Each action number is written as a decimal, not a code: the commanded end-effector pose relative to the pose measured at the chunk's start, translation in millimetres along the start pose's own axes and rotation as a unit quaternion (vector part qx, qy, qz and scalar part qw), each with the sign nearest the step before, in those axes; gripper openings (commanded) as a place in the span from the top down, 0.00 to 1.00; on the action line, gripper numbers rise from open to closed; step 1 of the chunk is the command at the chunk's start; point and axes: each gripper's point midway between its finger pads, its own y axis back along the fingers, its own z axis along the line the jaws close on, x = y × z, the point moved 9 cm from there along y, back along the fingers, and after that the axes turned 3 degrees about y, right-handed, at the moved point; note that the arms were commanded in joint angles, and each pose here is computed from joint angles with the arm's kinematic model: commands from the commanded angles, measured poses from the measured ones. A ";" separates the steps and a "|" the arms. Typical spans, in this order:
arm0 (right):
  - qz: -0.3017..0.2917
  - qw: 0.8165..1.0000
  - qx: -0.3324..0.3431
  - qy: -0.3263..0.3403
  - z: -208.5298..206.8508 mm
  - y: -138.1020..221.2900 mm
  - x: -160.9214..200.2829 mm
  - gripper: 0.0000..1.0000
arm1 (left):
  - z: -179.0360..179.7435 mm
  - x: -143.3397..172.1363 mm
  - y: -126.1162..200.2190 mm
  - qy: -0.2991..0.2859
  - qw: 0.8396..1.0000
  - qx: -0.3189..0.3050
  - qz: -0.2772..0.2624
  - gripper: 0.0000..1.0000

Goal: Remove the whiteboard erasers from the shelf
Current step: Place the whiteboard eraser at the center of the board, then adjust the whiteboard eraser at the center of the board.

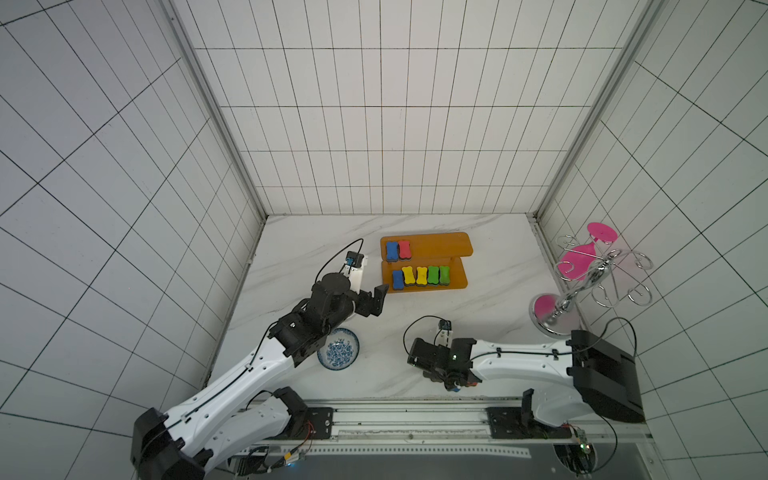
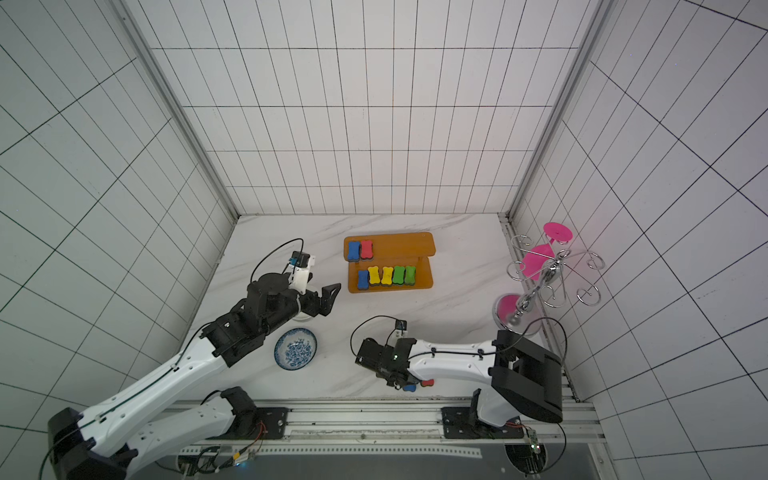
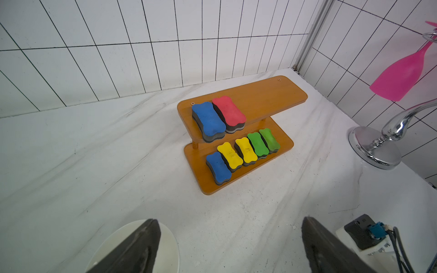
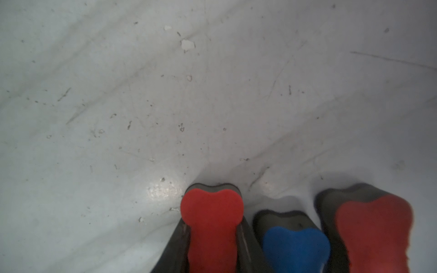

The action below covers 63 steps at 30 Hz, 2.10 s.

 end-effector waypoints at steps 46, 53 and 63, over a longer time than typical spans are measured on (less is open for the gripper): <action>-0.023 0.996 0.051 0.071 1.0 24.2 6.8 0.53 | -1.9 -5.2 -3.7 -0.008 1.000 -0.004 -0.011 0.03; -0.061 0.991 0.075 0.097 -0.4 40.9 -3.0 0.53 | -6.6 -6.7 -4.1 0.002 1.000 0.021 -0.007 0.03; -0.053 0.984 -0.011 0.170 -5.9 51.1 2.4 0.66 | -12.7 -12.5 -4.9 0.009 0.999 0.047 -0.008 0.03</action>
